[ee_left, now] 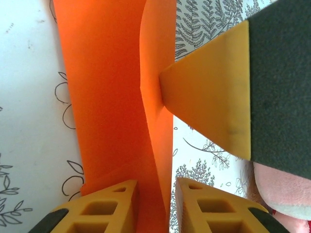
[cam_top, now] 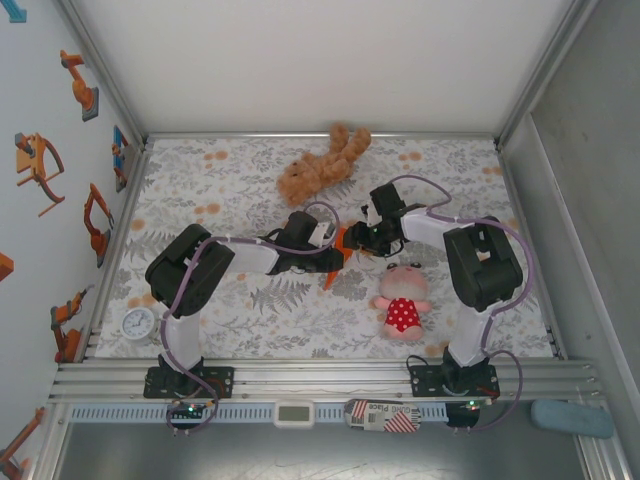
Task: Fold a paper plane with a square sheet of paper (pick it up from the middle)
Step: Fold the wing for the fifth time at the center of the table.
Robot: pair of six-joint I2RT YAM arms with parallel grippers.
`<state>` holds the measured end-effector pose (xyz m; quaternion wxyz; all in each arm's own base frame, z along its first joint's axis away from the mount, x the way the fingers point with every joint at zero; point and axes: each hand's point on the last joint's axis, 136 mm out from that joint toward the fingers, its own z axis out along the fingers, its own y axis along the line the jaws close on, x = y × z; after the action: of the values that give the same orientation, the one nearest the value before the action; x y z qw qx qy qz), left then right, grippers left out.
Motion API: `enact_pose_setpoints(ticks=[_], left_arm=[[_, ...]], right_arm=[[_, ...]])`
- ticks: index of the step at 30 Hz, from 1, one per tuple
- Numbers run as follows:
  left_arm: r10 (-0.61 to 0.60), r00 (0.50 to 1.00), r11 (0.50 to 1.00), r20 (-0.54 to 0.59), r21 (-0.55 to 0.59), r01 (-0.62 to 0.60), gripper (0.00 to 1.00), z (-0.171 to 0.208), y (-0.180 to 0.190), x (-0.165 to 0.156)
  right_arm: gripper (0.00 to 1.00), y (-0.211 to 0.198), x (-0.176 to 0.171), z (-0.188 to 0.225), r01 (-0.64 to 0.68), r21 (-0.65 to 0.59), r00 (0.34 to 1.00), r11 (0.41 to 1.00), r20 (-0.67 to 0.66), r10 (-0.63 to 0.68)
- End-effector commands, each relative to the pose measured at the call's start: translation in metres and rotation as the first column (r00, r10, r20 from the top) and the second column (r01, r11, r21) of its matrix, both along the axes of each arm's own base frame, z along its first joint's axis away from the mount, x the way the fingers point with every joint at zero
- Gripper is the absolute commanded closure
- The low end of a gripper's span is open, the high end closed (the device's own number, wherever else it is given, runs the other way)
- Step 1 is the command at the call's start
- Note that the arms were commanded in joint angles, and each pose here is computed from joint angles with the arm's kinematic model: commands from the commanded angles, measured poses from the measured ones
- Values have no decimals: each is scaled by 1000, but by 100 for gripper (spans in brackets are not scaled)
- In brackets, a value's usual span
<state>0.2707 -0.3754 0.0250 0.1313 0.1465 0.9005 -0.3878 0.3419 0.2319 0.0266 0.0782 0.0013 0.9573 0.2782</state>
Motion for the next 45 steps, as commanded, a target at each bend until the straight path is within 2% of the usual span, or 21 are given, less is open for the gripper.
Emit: enact_pose_setpoints(ticks=[1,9,16,25,38,45], left_arm=[[2,1000,1000,-28,9,-1,71,9,4,-10],[28,1000,999,-5,23,-28,66,13,11,-12],[55,999,995,2,82,-54,68,5,21,-15],[55,998,996,2,67,-55,68,12,21,-16],[95,994,993,-57,80,-90,79,-12,27,-16],[96,989,995,-115,33,-93,82,-16,23,-17]], right_arm=[[45,-13,-5,-34,23,-102,998,994,-52,-29],[45,-10,-5,-34,20,-91,998,996,-58,-25],[45,-11,-6,-35,20,-94,998,995,-62,-26],[46,-11,-6,-38,19,-102,997,995,-73,-27],[47,-12,-8,-41,18,-103,996,994,-83,-26],[47,-12,-9,-44,16,-108,996,994,-91,-26]])
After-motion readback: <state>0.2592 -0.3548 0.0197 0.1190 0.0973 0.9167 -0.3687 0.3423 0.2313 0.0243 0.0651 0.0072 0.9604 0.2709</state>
